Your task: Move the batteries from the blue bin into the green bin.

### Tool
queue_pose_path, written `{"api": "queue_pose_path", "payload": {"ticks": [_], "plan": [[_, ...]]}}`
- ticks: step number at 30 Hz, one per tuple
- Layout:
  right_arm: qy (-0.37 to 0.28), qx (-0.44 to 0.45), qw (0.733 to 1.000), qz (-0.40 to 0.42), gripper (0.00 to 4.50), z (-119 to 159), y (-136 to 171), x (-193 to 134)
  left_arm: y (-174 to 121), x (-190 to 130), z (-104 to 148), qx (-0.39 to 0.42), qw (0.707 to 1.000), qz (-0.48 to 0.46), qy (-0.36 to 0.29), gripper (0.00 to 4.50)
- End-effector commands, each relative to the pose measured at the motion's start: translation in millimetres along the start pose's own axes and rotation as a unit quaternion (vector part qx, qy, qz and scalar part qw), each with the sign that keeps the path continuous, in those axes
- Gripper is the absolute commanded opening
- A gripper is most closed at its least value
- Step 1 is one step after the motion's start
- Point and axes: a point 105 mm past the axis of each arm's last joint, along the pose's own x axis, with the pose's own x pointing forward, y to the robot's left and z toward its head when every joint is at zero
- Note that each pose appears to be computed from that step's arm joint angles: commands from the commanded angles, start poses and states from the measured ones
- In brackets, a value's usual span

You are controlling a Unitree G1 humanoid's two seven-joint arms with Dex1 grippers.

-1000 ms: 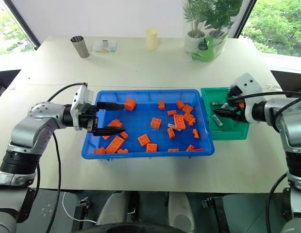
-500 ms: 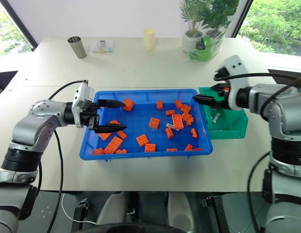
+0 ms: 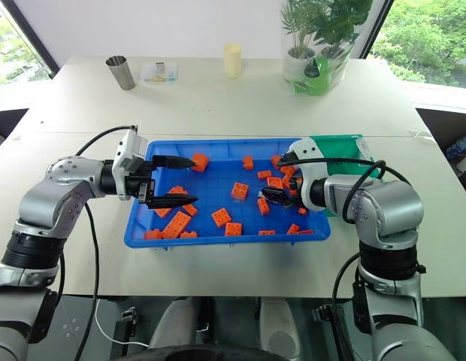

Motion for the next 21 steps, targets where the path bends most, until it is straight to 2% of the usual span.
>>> {"api": "queue_pose_path", "payload": {"ticks": [1, 7, 10, 13, 14, 15, 17, 21], "plan": [[-0.003, 0.000, 1.000, -0.013, 4.44, -1, -2, 0, 1, -2, 12, 0.019, 1.000, 0.005, -0.014, 4.50], [0.002, 0.014, 1.000, -0.022, 4.44, -7, -9, 7, 2, -3, 13, 0.022, 1.000, 0.007, -0.014, 4.50], [-0.001, 0.011, 1.000, -0.015, 3.60, -8, -6, 10, 1, -3, 13, 0.022, 1.000, 0.007, -0.014, 4.50], [0.002, 0.008, 1.000, -0.016, 2.16, -9, -6, 10, 2, -3, 14, 0.022, 1.000, 0.008, -0.014, 4.50], [0.004, 0.005, 1.000, -0.017, 1.51, -9, -7, 10, 2, -3, 15, 0.022, 1.000, 0.009, -0.015, 4.50], [0.005, 0.003, 1.000, -0.018, 1.20, -10, -7, 10, 3, -3, 15, 0.022, 1.000, 0.009, -0.015, 4.50], [0.001, -0.006, 1.000, -0.015, 1.20, -5, -7, 8, 4, -4, 16, 0.021, 1.000, 0.011, -0.015, 4.50], [-0.070, -0.084, 0.993, 0.045, 1.20, 35, 23, 7, 5, -6, 15, 0.020, 1.000, 0.012, -0.015, 4.50]]}}
